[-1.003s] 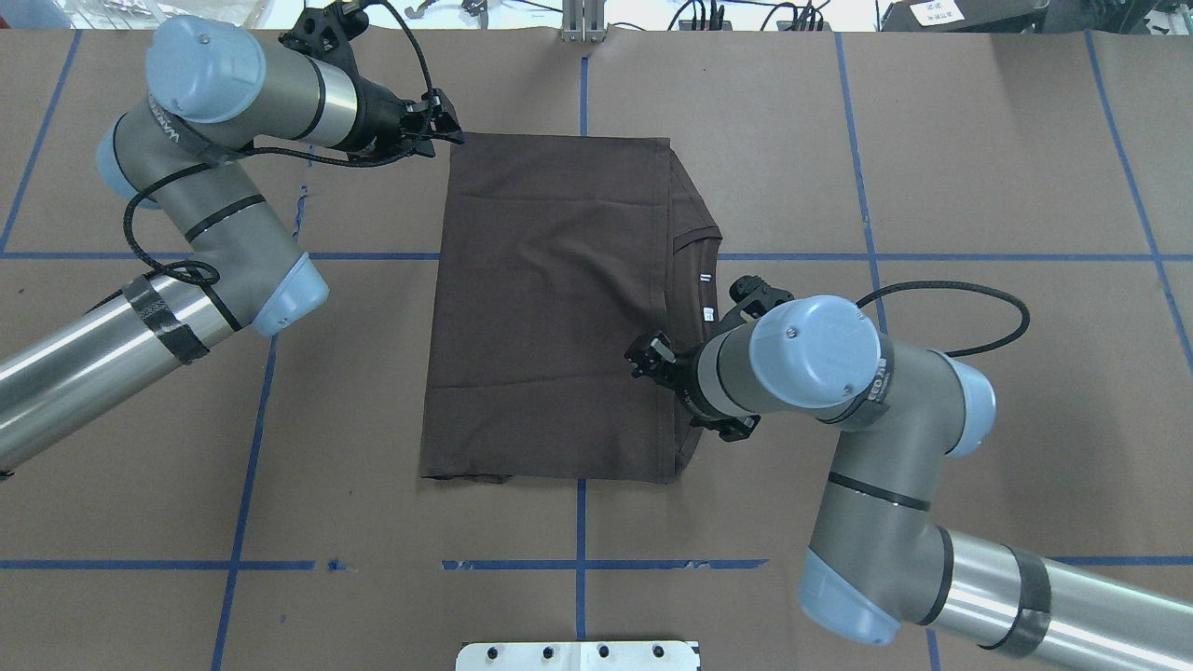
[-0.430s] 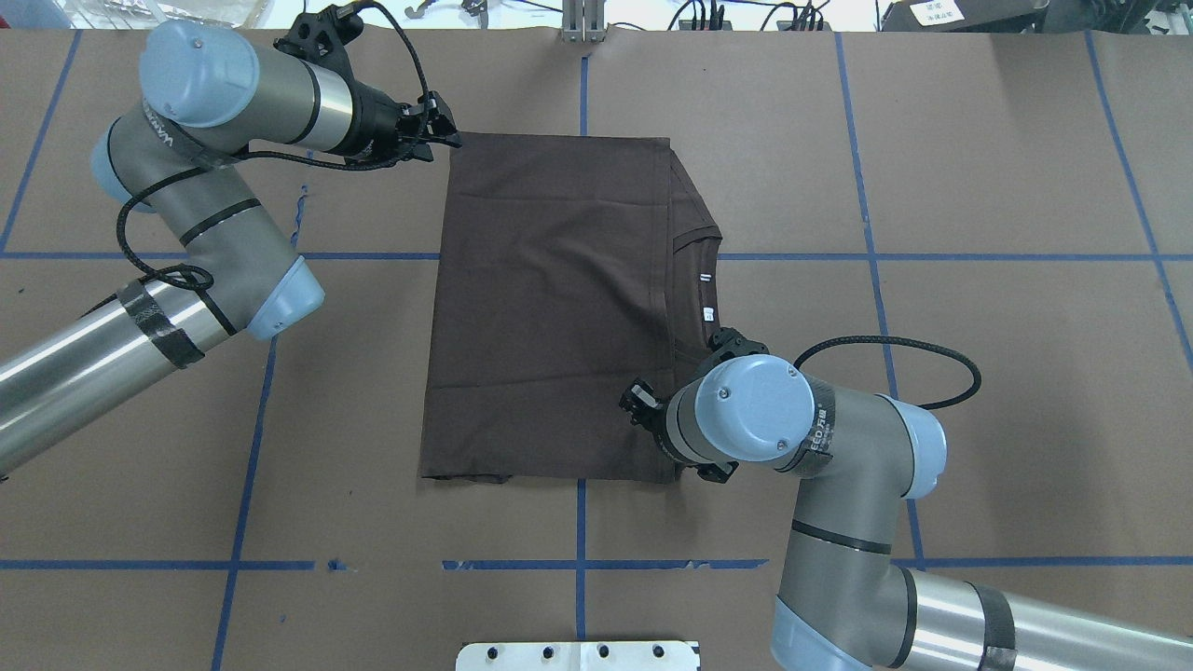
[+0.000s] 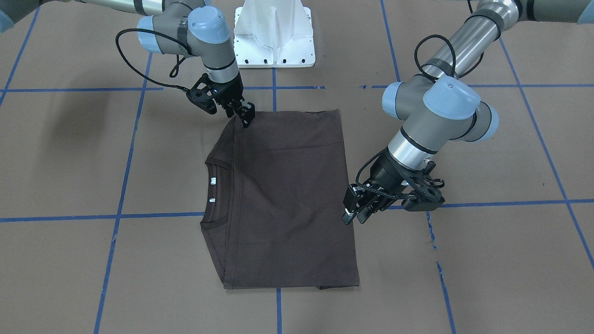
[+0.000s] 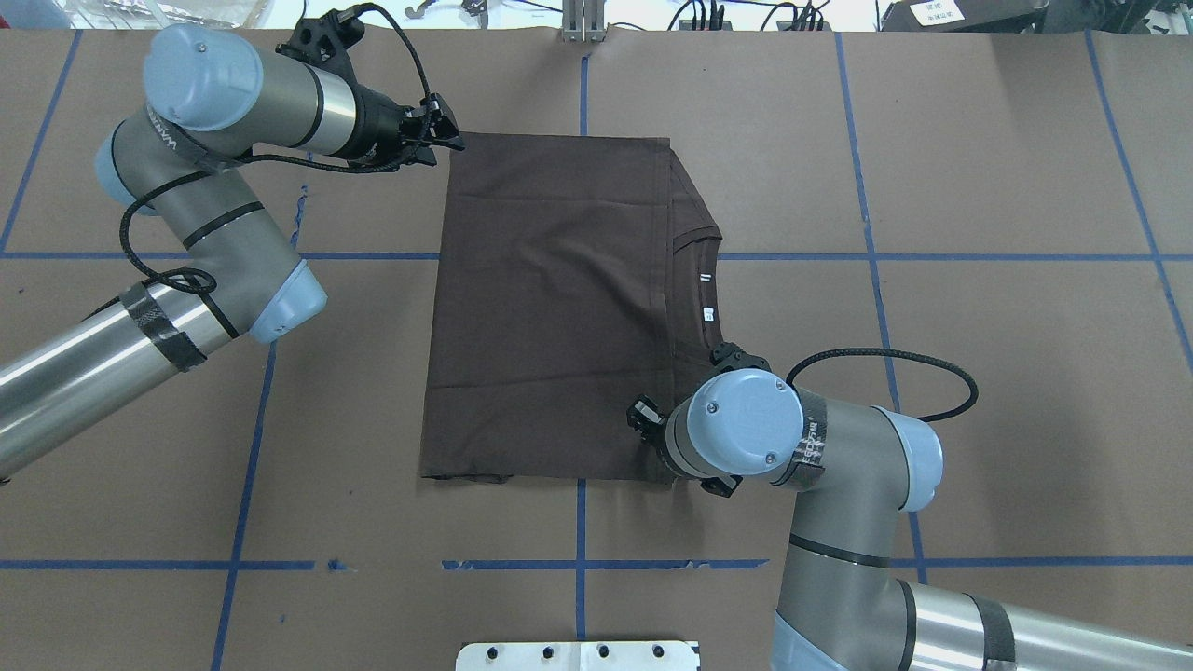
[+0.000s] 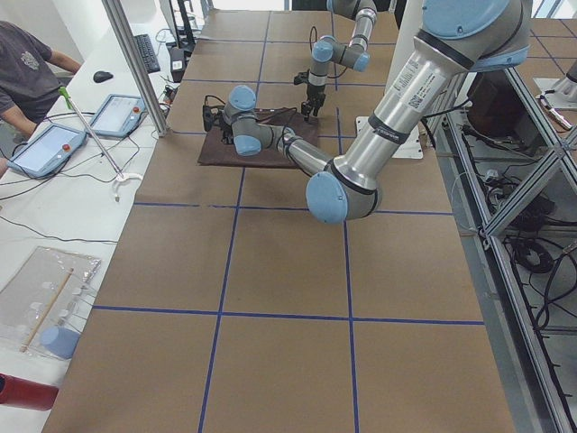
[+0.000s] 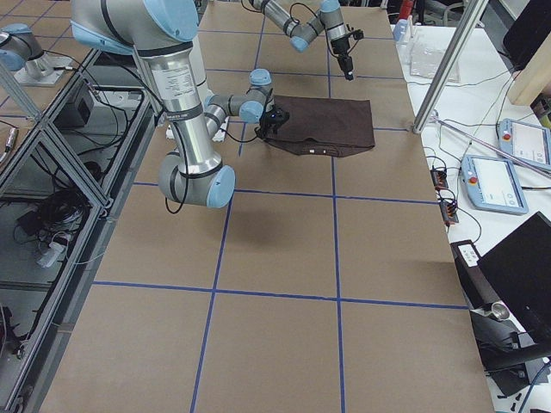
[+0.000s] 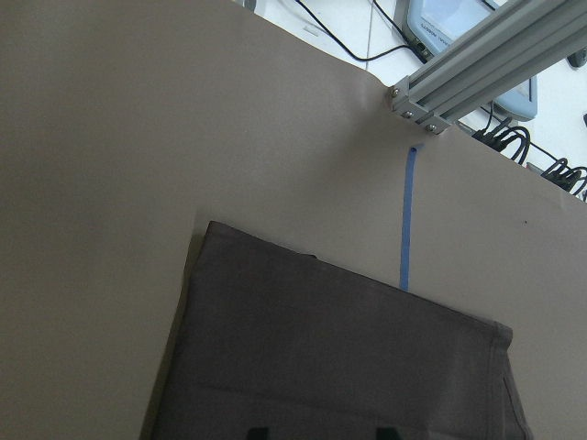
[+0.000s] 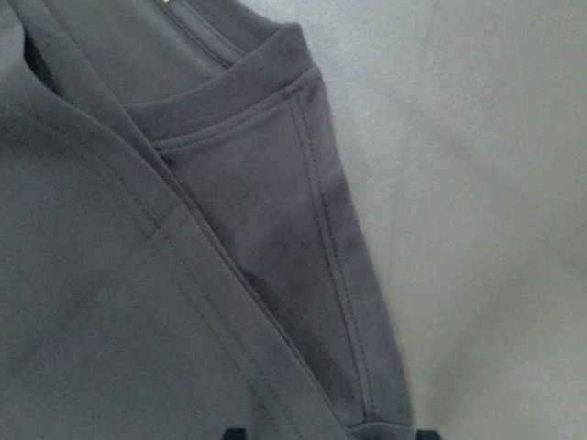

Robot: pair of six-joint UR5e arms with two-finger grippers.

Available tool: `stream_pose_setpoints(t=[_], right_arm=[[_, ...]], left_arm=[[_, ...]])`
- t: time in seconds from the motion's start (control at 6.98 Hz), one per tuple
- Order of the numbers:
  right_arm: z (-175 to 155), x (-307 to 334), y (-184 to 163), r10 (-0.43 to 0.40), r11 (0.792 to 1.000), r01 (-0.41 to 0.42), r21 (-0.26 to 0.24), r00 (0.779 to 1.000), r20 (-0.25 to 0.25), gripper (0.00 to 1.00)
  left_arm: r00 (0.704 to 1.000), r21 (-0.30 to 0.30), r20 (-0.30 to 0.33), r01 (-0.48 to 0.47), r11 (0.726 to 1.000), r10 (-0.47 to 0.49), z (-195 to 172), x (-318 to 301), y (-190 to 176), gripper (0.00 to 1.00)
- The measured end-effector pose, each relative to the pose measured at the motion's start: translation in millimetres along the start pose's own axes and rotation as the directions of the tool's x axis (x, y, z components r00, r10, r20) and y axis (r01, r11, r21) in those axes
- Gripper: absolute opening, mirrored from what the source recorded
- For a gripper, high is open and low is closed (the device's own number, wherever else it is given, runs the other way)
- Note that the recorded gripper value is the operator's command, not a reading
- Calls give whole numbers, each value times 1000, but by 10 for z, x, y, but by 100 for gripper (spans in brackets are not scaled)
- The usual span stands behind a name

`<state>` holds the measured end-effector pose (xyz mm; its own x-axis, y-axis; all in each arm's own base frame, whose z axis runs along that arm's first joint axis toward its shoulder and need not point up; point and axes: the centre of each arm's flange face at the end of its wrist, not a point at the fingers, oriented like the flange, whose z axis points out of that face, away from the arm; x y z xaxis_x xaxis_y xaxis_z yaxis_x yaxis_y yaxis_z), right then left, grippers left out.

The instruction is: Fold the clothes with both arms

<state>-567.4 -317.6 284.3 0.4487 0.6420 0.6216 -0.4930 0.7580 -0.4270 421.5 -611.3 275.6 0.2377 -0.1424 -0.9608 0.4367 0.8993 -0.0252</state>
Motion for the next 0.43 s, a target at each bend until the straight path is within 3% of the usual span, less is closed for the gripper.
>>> stream_pose_setpoints(t=[0.29, 0.43], right_arm=[[18, 19, 14, -1, 1000, 1, 1, 1000, -6, 0], [16, 28, 10, -1, 1000, 1, 1, 1000, -7, 0]], left_arm=[[1000, -2, 2, 3, 1000, -3, 10, 0, 14, 50], [1000, -3, 2, 3, 1000, -3, 11, 2, 18, 50]])
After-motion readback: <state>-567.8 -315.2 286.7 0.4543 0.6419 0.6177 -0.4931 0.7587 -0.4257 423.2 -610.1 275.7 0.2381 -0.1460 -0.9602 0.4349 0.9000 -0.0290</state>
